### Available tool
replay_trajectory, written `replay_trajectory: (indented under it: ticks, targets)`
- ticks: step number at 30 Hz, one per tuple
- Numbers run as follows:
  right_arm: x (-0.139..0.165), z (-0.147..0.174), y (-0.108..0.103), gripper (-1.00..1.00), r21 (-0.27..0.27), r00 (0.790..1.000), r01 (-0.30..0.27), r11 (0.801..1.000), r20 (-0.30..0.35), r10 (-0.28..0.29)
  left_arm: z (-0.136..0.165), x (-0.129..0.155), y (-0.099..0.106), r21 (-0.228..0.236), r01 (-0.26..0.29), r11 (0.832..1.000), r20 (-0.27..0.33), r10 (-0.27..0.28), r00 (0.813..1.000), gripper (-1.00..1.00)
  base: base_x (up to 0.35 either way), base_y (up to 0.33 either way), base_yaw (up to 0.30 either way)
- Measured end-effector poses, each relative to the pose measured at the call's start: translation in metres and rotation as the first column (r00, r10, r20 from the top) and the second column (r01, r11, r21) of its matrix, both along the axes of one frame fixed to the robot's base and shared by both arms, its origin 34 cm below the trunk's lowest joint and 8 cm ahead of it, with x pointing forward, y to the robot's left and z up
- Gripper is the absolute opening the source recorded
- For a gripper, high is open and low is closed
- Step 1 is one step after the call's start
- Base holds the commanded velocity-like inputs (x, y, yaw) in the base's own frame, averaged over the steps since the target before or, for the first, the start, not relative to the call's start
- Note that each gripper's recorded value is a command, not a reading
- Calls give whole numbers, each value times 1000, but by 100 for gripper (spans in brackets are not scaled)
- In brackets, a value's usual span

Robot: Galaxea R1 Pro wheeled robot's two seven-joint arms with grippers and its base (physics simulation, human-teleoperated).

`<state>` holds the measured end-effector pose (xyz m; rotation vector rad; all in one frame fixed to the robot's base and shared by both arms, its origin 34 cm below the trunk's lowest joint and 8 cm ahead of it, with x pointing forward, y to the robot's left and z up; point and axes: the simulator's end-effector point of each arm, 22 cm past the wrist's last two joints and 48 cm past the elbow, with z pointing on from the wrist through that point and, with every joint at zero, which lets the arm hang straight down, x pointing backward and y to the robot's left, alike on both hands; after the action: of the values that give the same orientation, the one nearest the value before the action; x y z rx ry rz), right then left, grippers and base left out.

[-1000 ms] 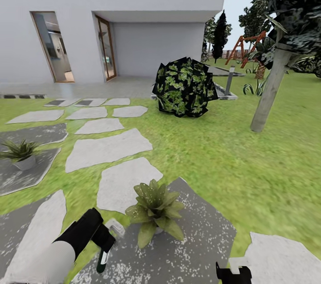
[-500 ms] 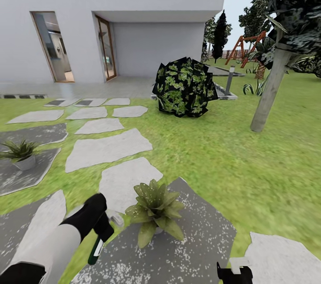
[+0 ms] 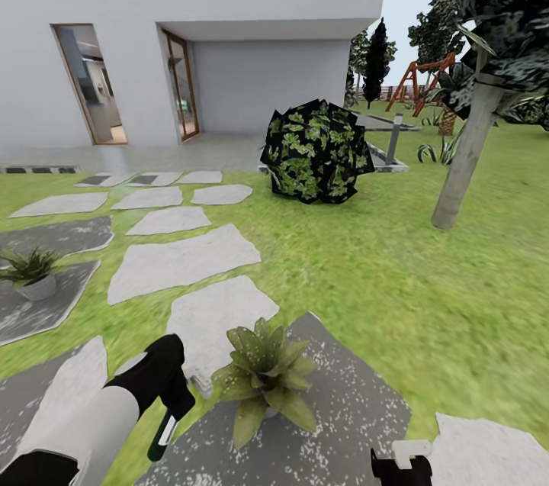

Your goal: Pick up the pesticide atomizer in the garden and spray insectifuge to fully cover both potted plants in the garden.

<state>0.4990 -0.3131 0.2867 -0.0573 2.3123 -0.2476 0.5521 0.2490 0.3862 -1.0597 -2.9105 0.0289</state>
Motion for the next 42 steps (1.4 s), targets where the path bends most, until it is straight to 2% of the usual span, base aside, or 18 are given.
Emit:
replay_trajectory:
  ticks: [5,13,20,25,33,38,42]
  targets:
    - [0,0,0,100,0,1000,0,1000,0,0,7,7,-2,-11,0,1000,7,0,1000,-100,3,0,0]
    - [0,0,1,100,1,1000,0,1000,-1,0,-1,-6,-5,-25,6,1000,-22,-7,1000,-100,0,0,0]
    - [0,0,1,100,1,1000,0,1000,0,0,-2,-7,-8,-25,12,1000,-25,-13,1000,-100,68,-174,0]
    - [0,-1,1,100,1,1000,0,1000,-2,0,-3,-8,-8,-23,14,1000,-28,-15,999,-100,-162,-194,0]
    - [-1,0,1,100,2,1000,0,1000,-1,0,-4,-10,-6,-19,10,1000,-32,-11,999,-100,-22,-16,0]
    - [0,0,1,100,2,1000,0,1000,-1,0,2,-2,-7,-17,11,1000,-15,-11,1000,-100,0,0,0]
    - [0,0,1,100,2,1000,0,1000,-1,0,6,2,-15,-35,3,999,-9,-3,1000,-100,0,0,0]
